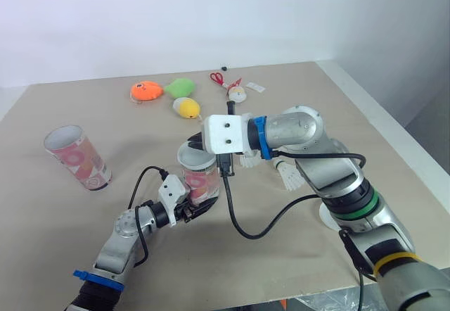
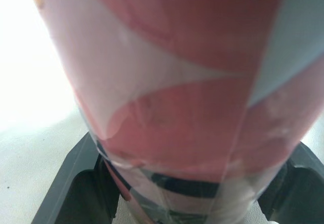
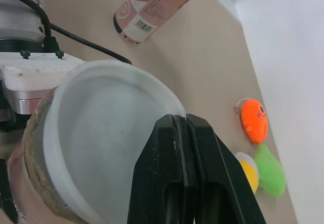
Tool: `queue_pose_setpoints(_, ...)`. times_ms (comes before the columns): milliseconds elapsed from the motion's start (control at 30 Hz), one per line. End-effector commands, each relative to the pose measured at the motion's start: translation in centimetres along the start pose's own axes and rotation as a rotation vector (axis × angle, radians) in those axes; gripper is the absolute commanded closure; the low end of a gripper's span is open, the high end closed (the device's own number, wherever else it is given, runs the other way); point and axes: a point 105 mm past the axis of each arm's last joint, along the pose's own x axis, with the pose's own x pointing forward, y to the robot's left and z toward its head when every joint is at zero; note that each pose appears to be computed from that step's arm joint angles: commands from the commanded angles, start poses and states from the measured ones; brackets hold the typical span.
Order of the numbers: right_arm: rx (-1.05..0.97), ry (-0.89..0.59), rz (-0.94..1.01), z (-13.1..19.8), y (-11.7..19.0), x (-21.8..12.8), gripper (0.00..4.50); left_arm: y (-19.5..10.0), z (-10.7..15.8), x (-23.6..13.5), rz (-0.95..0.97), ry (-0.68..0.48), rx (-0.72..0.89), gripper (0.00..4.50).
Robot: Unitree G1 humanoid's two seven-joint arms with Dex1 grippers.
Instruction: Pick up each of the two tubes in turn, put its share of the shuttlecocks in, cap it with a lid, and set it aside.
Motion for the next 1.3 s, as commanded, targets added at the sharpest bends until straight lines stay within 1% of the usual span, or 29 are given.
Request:
queue_pose_setpoints(33, 0.065, 0.022, 0.138, -1.6, 3.8, 2.3, 4.45, 0.0, -2.2, -0.3, 0.016, 0.088, -0.039, 1.58)
queue_pose_setpoints(200, 0.056, 0.03, 0.151, -1.8, 4.5, 2.6, 4.45, 0.0, -2.2, -0.3, 0.016, 0.09, -0.042, 1.58)
queue_pose_setpoints(500, -0.015, 0.09, 0.16, -3.0, 5.2, 3.0, 4.45, -0.1, -2.3, -0.2, 0.016, 0.089, -0.044, 1.58)
queue_pose_setpoints(633, 0.002, 0.083, 0.168, -3.1, 5.5, 3.2, 4.45, -0.1, -2.3, -0.2, 0.015, 0.088, -0.045, 1.58)
queue_pose_setpoints(867, -0.067, 0.105, 0.202, -3.3, 6.4, 3.4, 4.45, -0.1, -2.3, -0.2, 0.016, 0.09, -0.047, 1.58)
queue_pose_setpoints(1067, -0.166, 0.144, 0.219, -3.9, 6.4, 3.2, 4.45, -0.1, -2.3, -0.1, 0.014, 0.09, -0.047, 1.58)
queue_pose_setpoints(1300, -0.212, 0.144, 0.213, -3.9, 6.1, 3.4, 4.45, -0.1, -2.3, -0.1, 0.012, 0.09, -0.048, 1.58)
